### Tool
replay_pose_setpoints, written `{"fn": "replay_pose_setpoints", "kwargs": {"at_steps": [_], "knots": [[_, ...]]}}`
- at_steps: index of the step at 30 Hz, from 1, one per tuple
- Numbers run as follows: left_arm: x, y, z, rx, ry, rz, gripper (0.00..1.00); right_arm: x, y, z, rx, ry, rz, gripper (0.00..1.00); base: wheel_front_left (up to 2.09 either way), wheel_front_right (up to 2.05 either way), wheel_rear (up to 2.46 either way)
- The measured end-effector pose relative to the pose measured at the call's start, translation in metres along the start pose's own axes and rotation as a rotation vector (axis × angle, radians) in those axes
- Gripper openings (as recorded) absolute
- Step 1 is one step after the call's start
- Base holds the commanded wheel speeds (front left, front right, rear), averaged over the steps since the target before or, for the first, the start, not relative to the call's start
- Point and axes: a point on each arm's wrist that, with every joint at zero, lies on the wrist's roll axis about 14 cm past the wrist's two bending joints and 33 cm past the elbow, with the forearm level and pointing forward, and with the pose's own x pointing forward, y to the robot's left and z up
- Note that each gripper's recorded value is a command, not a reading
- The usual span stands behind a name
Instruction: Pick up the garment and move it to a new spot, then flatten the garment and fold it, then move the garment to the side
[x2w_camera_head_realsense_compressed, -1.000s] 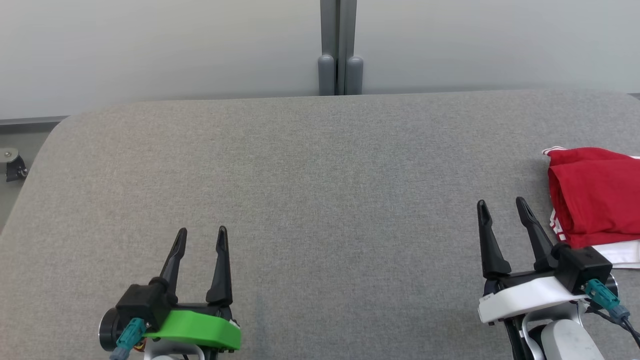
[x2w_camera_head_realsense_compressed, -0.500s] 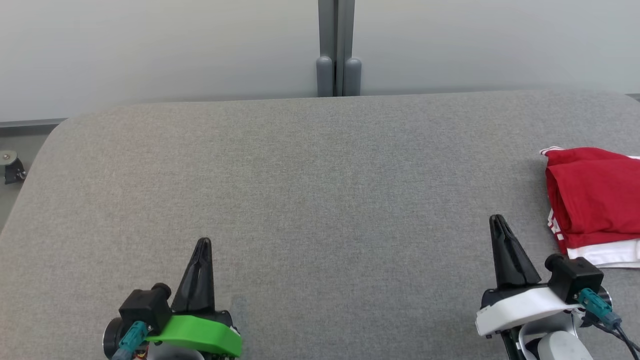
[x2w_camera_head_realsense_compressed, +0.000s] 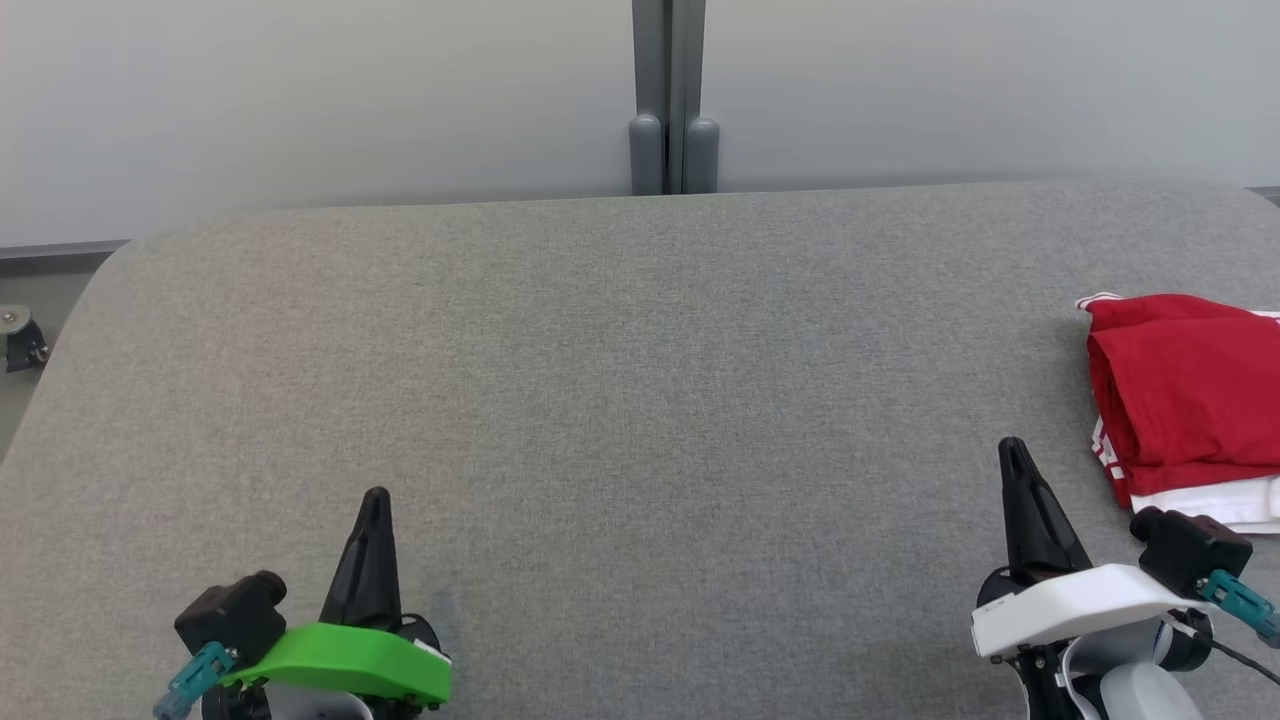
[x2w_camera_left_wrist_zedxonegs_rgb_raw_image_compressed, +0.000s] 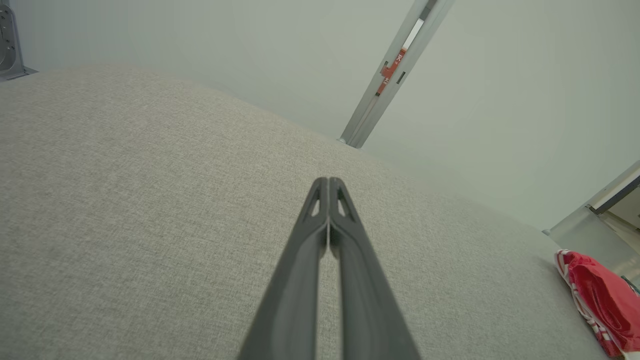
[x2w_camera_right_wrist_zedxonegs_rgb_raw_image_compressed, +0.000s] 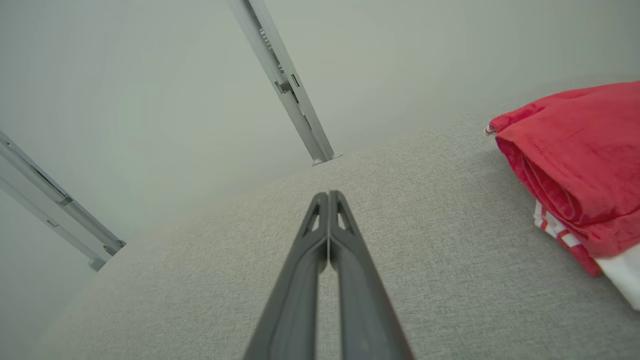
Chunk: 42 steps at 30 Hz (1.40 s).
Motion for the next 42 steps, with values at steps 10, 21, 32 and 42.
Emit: {"fn": "replay_pose_setpoints", "kwargs": {"at_steps": [10, 21, 32, 42], "knots": [[0.001, 0.01, -0.001, -0.148, 0.019, 0.038, 0.0, 0.0, -0.009, -0.001, 0.157, 0.013, -0.042, 0.0, 0.0, 0.0, 0.0], [0.003, 0.018, 0.002, -0.292, 0.024, 0.062, 0.0, 0.002, -0.016, 0.002, 0.313, 0.011, -0.073, 0.0, 0.0, 0.0, 0.0], [0.006, 0.023, 0.007, -0.42, 0.02, 0.074, 0.0, 0.002, -0.022, 0.001, 0.451, 0.015, -0.097, 0.0, 0.0, 0.0, 0.0], [0.008, 0.027, 0.011, -0.529, 0.014, 0.079, 0.0, 0.002, -0.026, 0.003, 0.565, 0.014, -0.111, 0.0, 0.0, 0.0, 0.0]]}}
